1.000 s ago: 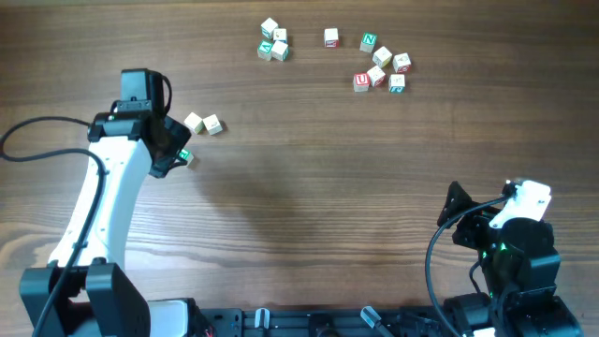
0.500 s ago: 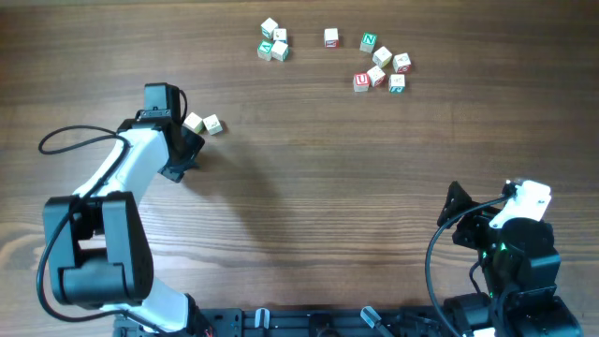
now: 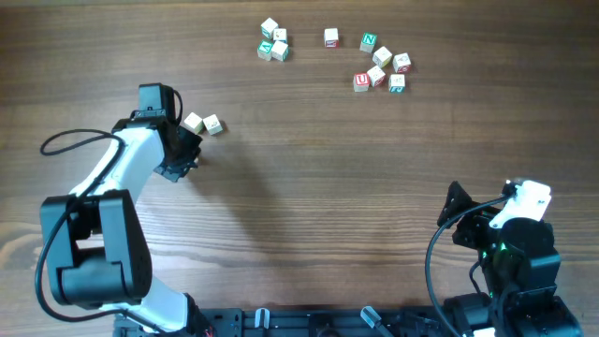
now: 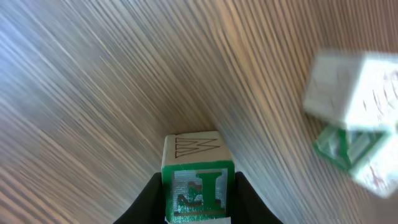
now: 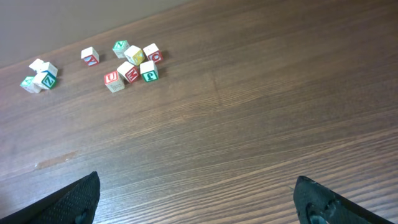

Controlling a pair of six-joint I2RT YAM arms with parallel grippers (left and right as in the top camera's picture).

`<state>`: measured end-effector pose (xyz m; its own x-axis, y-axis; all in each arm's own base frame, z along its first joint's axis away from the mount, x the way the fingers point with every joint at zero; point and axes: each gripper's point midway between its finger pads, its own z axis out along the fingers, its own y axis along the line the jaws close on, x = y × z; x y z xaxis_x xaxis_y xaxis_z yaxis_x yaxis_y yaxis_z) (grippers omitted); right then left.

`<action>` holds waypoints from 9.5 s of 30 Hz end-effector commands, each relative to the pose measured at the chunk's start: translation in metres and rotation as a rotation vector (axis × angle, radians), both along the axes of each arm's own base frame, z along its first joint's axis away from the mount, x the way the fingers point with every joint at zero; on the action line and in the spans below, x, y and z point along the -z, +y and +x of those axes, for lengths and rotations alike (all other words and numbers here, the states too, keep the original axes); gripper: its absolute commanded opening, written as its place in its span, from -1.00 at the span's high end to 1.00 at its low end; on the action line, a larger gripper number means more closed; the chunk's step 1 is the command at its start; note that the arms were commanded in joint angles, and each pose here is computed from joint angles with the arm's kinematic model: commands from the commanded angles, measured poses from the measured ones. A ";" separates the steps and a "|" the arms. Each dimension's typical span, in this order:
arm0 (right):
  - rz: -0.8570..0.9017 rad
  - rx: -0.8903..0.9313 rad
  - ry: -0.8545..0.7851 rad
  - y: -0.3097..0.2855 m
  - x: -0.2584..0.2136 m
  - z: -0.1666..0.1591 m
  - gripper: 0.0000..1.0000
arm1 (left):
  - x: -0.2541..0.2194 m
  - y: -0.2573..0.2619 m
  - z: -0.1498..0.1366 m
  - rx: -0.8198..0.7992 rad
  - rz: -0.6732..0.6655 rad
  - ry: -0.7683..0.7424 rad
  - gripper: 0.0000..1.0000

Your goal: Form a circle

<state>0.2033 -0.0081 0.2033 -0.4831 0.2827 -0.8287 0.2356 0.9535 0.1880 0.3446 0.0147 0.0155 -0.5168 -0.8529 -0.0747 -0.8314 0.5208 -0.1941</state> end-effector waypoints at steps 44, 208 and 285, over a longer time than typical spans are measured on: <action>-0.005 -0.014 0.007 0.002 0.002 0.001 -1.00 | 0.029 -0.021 -0.060 -0.067 -0.113 0.164 0.40; -0.005 -0.014 0.007 0.002 0.002 0.001 -1.00 | -0.005 0.010 -0.016 1.092 0.242 -0.153 -0.99; -0.005 -0.014 0.007 0.002 0.002 0.001 -0.99 | 0.010 -0.028 0.010 1.434 0.189 -0.401 0.37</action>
